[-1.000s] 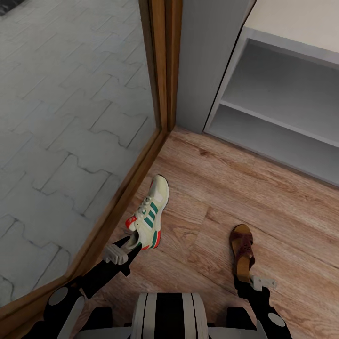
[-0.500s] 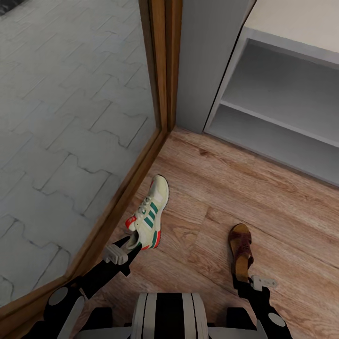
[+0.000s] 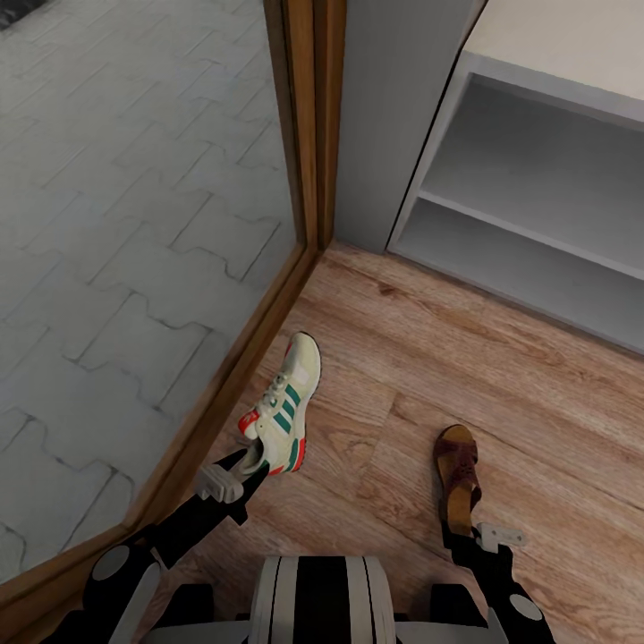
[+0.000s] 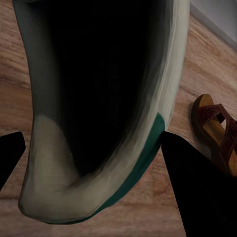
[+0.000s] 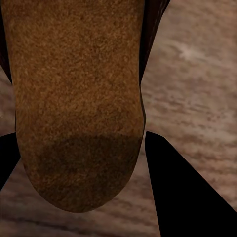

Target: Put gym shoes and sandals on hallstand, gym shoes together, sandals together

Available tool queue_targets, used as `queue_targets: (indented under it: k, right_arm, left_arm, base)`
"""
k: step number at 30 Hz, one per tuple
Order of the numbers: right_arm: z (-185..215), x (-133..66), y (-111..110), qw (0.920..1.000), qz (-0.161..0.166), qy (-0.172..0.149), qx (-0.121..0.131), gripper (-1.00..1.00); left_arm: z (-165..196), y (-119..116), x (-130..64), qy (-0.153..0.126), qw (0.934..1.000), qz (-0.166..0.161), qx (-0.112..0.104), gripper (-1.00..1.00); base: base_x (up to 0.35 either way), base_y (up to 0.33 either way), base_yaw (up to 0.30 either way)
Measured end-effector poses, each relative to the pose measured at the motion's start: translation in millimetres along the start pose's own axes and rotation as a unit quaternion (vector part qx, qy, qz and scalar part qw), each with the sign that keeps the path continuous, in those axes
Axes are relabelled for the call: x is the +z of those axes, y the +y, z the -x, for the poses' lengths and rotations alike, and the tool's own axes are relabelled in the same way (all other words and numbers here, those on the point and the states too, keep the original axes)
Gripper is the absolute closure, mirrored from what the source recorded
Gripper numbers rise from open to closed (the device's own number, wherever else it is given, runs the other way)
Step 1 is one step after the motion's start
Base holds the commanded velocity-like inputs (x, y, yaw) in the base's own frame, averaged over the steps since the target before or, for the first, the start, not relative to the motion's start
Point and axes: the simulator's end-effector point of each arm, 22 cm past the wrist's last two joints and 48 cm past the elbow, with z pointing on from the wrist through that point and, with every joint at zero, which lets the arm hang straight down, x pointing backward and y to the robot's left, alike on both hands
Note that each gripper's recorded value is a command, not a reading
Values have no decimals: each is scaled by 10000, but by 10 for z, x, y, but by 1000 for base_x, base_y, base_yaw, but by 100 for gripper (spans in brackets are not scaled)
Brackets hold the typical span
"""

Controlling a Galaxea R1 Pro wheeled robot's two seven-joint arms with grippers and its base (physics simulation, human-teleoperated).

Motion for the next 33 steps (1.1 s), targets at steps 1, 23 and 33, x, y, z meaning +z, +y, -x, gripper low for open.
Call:
queue_targets:
  k: [1, 23, 33]
  right_arm:
    - [0, 0, 2, 10000, 2, 0, -1, 100]
    - [267, -30, 31, 9996, 47, -289, -61, 100]
    - [434, -106, 46, 9990, 75, -436, -28, 100]
  left_arm:
    - [1, -1, 1, -1, 10000, -1, 1, 100]
    - [5, 15, -9, -4, 10000, 35, -1, 100]
    - [188, -32, -56, -150, 9998, 46, 118, 100]
  base:
    - [0, 0, 0]
    - [-3, 0, 0]
    - [0, 0, 0]
